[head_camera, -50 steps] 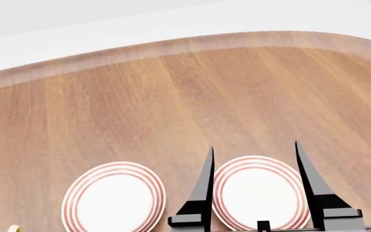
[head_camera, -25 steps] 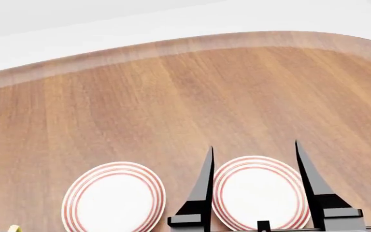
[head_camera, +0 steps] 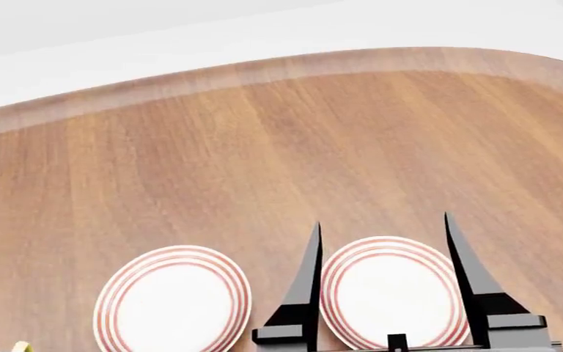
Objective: Put the white mug on the left plate.
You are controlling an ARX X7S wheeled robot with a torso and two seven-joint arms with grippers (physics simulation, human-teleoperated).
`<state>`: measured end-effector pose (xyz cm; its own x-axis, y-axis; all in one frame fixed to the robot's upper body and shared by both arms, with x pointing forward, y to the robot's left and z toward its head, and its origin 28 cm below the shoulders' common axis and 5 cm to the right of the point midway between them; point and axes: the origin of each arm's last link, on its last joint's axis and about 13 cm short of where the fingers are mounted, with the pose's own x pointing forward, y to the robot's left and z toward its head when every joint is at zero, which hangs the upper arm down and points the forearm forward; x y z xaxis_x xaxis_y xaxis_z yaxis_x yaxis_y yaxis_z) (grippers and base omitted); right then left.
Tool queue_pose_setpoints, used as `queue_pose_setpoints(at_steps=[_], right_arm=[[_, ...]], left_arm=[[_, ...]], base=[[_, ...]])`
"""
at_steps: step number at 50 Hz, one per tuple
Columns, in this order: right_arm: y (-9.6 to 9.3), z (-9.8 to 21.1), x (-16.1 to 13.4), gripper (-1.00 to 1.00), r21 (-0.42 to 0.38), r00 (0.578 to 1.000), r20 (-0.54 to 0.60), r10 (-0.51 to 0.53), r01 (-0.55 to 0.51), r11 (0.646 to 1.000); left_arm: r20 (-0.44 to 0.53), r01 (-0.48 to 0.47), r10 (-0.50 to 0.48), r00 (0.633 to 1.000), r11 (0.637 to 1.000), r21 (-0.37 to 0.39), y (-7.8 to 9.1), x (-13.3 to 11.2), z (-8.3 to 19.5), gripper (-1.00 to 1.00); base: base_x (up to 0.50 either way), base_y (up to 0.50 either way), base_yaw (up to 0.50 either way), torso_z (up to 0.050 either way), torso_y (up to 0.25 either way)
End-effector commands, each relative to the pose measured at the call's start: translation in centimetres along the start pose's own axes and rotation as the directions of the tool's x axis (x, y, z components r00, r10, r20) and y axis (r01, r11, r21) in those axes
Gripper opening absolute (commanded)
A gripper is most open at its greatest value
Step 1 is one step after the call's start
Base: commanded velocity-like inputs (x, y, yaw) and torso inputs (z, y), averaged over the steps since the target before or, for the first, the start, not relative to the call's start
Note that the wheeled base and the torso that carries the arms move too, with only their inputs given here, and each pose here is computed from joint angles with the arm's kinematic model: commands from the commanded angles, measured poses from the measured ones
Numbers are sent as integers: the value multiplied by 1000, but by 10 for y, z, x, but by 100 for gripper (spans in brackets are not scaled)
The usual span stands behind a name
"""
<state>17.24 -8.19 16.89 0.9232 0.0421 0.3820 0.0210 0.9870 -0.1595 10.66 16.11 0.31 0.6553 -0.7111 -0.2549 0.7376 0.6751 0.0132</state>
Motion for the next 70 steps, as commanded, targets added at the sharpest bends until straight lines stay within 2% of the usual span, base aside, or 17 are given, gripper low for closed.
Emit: queue_pose_setpoints(at_steps=[1,29,56,70], right_arm=[[0,0,0,100,0,1000,1,-1,1,1000],[2,0,1,100,-4,1000,-1,10,-10,1000],[3,-1,1,100,-7,1000,-2,17,-18,1000],[2,-2,1,100,0,1000,-3,19,-19,1000]], left_arm=[[-45,15,-13,999,999,45,-7,4,1,100],[-73,13,-9,997,998,54,-12,16,-6,100],[-91,-11,17,996,998,62,-4,36,-9,100],[-88,-10,16,996,998,64,-9,44,-8,100]], base=[[0,0,0,0,0],[0,0,0,0,0],[0,0,0,0,0],[0,0,0,0,0]])
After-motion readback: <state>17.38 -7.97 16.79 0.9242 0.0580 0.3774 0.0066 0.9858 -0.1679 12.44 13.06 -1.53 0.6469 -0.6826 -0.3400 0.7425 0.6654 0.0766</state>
